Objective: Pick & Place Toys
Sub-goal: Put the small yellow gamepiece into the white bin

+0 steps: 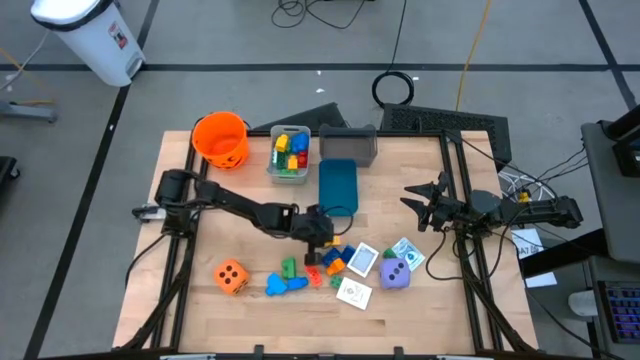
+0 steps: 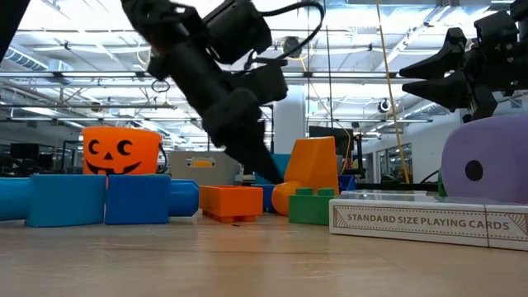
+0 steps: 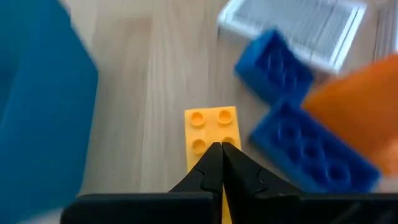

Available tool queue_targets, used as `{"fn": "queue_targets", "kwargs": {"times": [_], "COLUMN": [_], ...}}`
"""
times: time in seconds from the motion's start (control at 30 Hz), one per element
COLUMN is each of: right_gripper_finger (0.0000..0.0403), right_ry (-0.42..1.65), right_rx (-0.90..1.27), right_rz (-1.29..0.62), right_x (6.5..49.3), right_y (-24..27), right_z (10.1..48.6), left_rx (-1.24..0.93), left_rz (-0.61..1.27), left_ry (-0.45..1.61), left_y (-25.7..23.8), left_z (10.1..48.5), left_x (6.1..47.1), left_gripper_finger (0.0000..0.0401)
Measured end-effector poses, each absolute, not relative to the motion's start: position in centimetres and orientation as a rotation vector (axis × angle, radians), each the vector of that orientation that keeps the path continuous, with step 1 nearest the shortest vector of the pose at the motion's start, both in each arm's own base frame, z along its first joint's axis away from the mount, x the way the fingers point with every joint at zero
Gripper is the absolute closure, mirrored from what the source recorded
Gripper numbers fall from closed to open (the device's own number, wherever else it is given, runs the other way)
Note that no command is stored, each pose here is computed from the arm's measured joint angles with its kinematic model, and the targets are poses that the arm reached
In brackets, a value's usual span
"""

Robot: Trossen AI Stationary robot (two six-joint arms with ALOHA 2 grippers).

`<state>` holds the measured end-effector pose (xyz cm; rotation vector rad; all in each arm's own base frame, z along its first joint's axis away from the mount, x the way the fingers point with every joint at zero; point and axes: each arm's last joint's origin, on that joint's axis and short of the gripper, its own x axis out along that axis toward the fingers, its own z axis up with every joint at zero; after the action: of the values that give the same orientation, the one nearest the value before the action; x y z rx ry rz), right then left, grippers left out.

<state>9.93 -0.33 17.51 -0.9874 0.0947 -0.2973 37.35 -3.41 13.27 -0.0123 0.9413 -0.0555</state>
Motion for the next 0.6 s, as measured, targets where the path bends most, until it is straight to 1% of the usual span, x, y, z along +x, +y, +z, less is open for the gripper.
{"fn": "queue_targets", "kwargs": {"times": [0.17, 0.3, 0.37, 0.43, 0.5, 0.6], "right_gripper_finger": [0.0234, 0.0234, 0.0234, 0.0234, 0.0234, 0.0234], "right_ry": [0.091, 0.092, 0.092, 0.093, 0.092, 0.092], "right_rx": [-0.987, -0.987, -0.987, -0.987, -0.987, -0.987], "right_rz": [-0.298, -0.298, -0.298, -0.298, -0.298, -0.298], "right_x": [9.9, 9.9, 9.9, 9.9, 9.9, 9.9], "right_y": [-0.3, -0.3, -0.3, -0.3, -0.3, -0.3], "right_z": [17.5, 17.5, 17.5, 17.5, 17.5, 17.5], "left_rx": [-0.068, -0.040, 0.003, 0.071, 0.122, 0.120], "left_rz": [0.003, 0.089, 0.157, 0.201, 0.208, 0.087], "left_ry": [1.070, 1.145, 1.163, 1.115, 1.021, 0.905], "left_y": [-3.5, -4.4, -4.8, -5.3, -5.9, -6.8], "left_z": [15.1, 16.7, 17.4, 18.4, 19.7, 20.8], "left_x": [35.5, 33.6, 32.7, 32.4, 32.3, 31.6], "left_gripper_finger": [0.0389, 0.0397, 0.0394, 0.0384, 0.0376, 0.0376]}}
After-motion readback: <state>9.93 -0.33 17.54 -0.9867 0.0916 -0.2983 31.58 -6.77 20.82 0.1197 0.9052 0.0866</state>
